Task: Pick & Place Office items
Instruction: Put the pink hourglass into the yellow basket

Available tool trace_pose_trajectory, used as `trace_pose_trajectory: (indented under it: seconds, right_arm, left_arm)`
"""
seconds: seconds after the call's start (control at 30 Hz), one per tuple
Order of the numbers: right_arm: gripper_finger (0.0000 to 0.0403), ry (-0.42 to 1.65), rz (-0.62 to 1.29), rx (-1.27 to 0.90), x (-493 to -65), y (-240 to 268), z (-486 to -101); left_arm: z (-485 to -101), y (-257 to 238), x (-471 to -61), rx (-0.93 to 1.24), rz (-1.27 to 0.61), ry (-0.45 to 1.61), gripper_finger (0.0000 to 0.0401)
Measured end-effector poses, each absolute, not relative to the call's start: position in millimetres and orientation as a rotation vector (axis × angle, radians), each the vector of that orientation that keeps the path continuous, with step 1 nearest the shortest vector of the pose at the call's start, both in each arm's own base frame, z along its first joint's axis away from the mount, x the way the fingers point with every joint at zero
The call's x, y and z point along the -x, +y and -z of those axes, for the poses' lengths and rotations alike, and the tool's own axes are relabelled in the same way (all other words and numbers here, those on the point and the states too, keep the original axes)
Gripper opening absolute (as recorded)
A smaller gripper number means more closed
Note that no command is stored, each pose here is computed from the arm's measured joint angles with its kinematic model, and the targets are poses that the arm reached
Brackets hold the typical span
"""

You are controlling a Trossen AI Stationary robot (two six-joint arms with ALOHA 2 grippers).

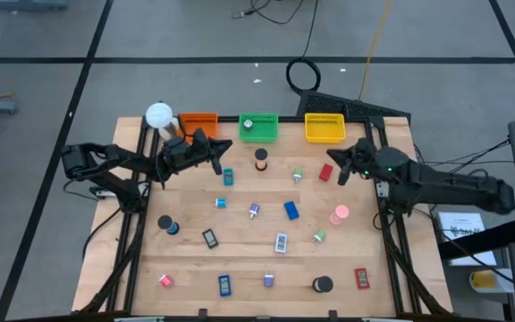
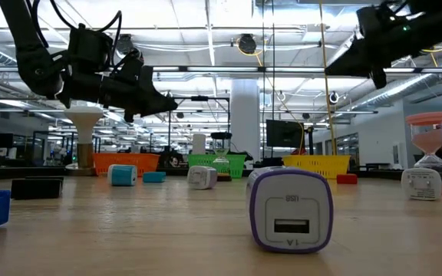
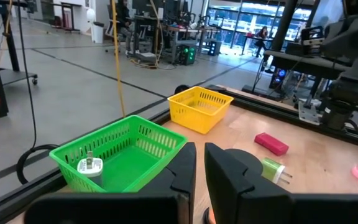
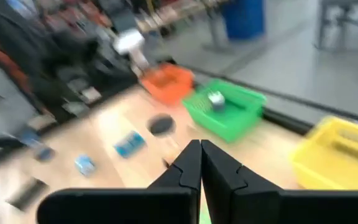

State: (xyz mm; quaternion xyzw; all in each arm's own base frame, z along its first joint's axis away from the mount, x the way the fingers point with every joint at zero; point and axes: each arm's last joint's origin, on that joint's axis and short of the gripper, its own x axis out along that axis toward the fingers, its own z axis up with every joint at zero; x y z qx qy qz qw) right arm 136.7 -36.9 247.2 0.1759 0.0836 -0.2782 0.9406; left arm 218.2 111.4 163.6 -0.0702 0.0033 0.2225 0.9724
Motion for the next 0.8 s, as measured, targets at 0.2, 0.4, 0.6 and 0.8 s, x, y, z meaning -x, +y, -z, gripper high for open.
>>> trace_pose_trajectory:
  seconds: [0.2,0.4,0.6,0.8]
  right_arm:
    - [0.0000,0.336,0.662,-0.319,-167.0,-28.5,-256.3]
    - [0.0000,0.355,0.671,-0.327,-180.3,-24.8,-258.2]
    - [0.0000,0.331,0.675,-0.384,-180.7,-24.4,-259.6]
    - [0.0000,0.400,0.666,-0.421,-180.2,-19.8,-263.0]
  left_arm:
    - [-163.5,111.4,-218.2,0.142,-0.452,0.007,0.0035]
    - [-163.5,111.4,-218.2,0.142,-0.451,0.007,0.0035]
    - [-162.0,108.4,-219.8,0.262,-0.422,0.001,0.0035]
    - [-160.0,94.9,-224.9,0.108,-0.169,0.065,0.0035]
